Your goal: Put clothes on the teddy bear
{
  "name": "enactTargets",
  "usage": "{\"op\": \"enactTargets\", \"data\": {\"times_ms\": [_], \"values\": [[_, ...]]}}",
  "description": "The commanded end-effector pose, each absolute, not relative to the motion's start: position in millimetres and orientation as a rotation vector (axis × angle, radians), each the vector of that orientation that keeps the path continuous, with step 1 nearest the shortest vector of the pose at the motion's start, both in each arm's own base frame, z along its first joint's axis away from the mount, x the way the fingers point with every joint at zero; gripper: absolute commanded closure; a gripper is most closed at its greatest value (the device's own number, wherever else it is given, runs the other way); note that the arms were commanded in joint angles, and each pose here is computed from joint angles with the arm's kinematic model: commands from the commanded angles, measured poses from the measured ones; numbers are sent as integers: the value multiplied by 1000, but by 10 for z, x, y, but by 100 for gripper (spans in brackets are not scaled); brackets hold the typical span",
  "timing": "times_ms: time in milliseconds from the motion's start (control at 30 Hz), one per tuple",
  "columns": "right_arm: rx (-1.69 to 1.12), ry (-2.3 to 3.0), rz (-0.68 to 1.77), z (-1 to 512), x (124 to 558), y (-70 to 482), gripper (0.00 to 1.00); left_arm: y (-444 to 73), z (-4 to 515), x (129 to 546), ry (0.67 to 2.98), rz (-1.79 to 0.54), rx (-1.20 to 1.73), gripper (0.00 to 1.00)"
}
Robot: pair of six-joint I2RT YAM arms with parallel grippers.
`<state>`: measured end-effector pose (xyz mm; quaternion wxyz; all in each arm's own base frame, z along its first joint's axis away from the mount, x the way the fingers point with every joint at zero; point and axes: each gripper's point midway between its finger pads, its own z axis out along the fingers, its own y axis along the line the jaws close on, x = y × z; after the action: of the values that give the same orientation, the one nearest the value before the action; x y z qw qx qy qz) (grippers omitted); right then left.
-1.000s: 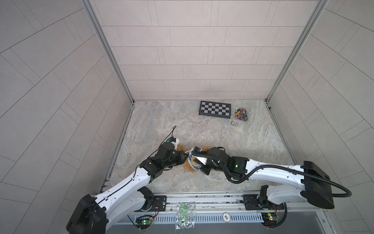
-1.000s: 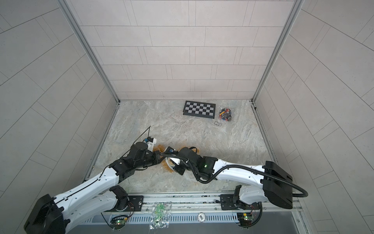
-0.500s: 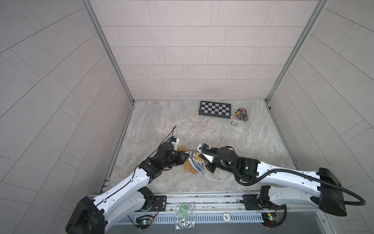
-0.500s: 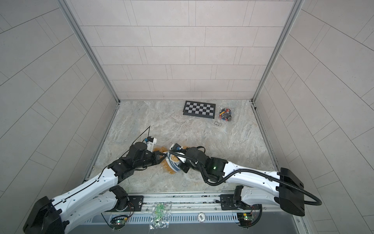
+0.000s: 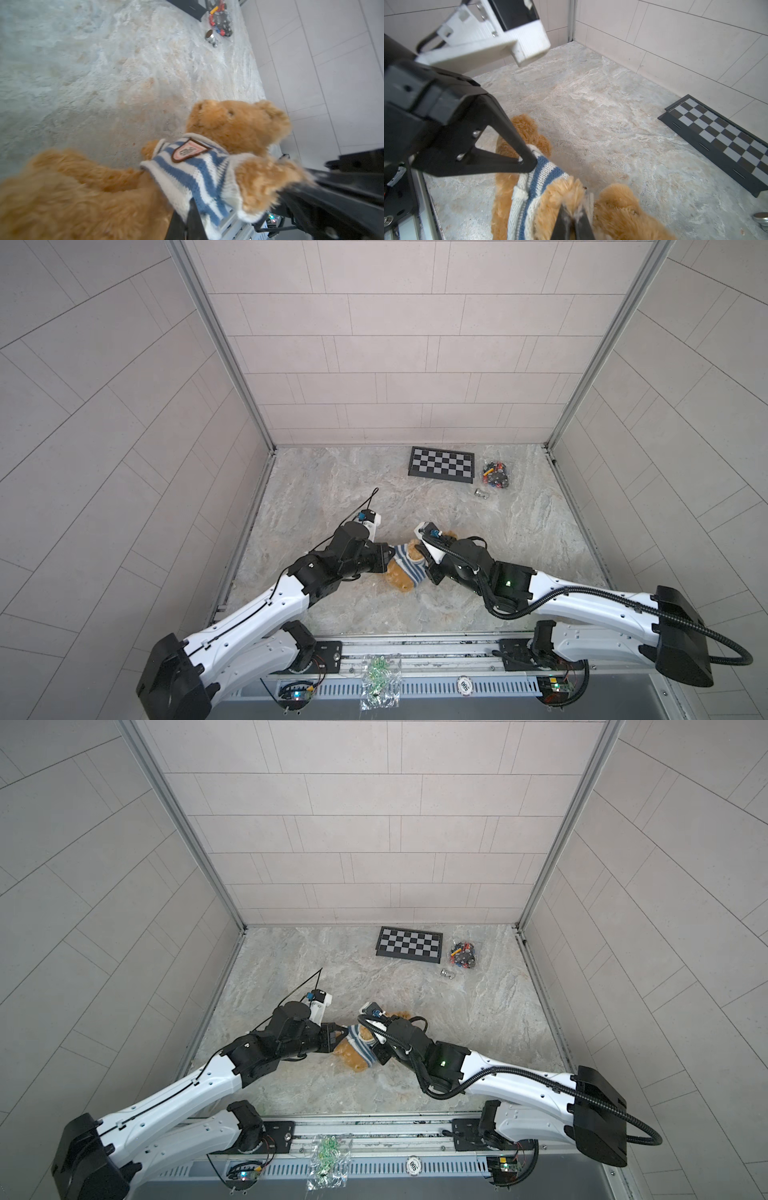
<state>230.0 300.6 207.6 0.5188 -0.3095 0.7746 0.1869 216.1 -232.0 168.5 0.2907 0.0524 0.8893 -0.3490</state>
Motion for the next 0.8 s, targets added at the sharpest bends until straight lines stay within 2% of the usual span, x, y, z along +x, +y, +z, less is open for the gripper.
{"op": "enactTargets", "data": {"times_ms": [0,367,600,767], "values": [[-581,1819,471,2362,2484,3019,100,-2243,1592,2160,2406,-853,147,88],[-556,1851,522,2256,2522,3136,100,-2261,1644,2071,2377,-922,111,65],[-544,1852,540,2257,2522,3155,100,-2413,1536,2110,2399,-929,92,65],[-536,1857,561,2238,2510,3166,100,-2491,1502,2180,2392,-955,59,70]]}}
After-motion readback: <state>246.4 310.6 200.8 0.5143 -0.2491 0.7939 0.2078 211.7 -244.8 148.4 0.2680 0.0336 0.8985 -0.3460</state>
